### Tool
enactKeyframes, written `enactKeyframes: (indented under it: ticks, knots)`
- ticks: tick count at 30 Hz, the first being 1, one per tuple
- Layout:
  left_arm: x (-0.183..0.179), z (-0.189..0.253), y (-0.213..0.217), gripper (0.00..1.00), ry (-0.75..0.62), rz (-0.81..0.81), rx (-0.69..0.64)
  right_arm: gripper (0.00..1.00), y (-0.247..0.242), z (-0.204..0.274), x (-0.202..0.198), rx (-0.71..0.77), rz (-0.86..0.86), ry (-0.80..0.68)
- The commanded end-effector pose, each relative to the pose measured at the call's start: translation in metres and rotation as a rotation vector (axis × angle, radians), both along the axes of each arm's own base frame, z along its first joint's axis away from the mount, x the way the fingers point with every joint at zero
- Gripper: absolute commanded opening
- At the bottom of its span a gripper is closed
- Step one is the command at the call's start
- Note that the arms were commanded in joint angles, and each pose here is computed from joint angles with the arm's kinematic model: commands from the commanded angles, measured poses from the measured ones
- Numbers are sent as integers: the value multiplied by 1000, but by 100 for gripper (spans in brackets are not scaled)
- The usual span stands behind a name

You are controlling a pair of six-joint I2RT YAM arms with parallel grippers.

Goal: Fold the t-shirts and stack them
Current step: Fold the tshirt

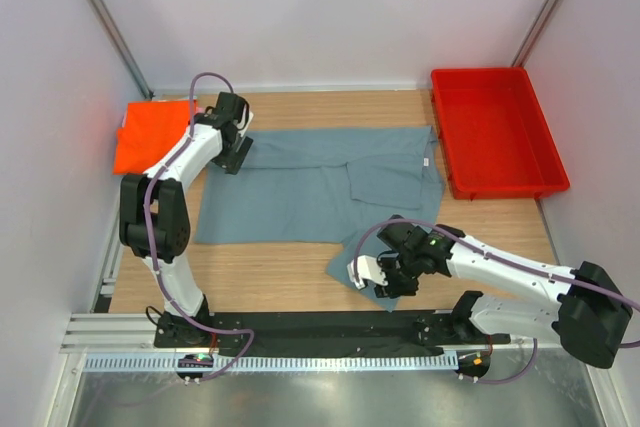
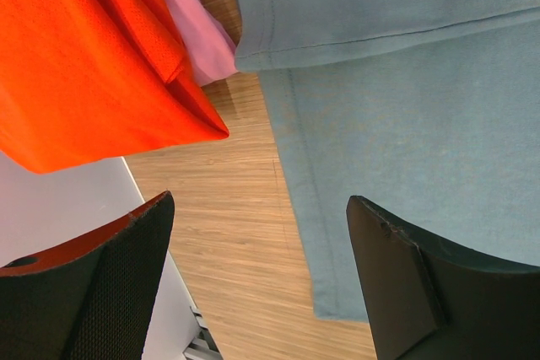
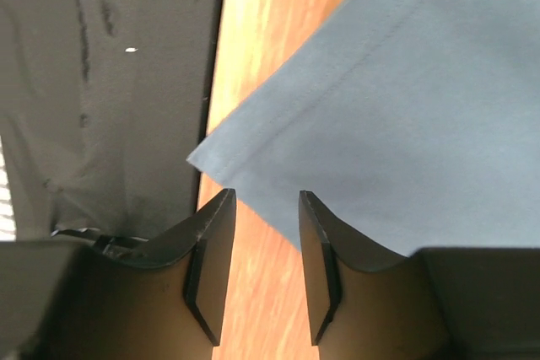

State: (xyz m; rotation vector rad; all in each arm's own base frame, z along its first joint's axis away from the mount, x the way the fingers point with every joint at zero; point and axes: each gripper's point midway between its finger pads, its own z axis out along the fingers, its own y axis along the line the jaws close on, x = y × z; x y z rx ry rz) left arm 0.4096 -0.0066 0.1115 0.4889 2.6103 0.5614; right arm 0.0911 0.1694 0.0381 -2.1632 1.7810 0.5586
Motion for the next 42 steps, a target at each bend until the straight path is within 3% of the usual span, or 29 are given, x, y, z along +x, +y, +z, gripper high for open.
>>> enactKeyframes:
  ticks: [1, 9, 25, 28, 31, 42]
  knots:
    - [7, 31, -1, 84, -82, 18, -28, 43, 1, 6, -11, 11, 29, 47]
    - [7, 26, -1, 84, -71, 20, -31, 47, 5, -3, -23, -46, 86, 182]
    - [10, 19, 1, 84, -59, 21, -11, 52, 2, -35, -31, -124, 158, 160]
    - [11, 20, 2, 84, -61, 24, -9, 39, 5, -39, -28, -150, 136, 151]
    - [11, 20, 2, 84, -60, 25, -9, 35, 4, -45, -28, -185, 132, 147]
    - [11, 22, 8, 84, -70, 38, -14, 34, 6, -54, -22, -229, 99, 84]
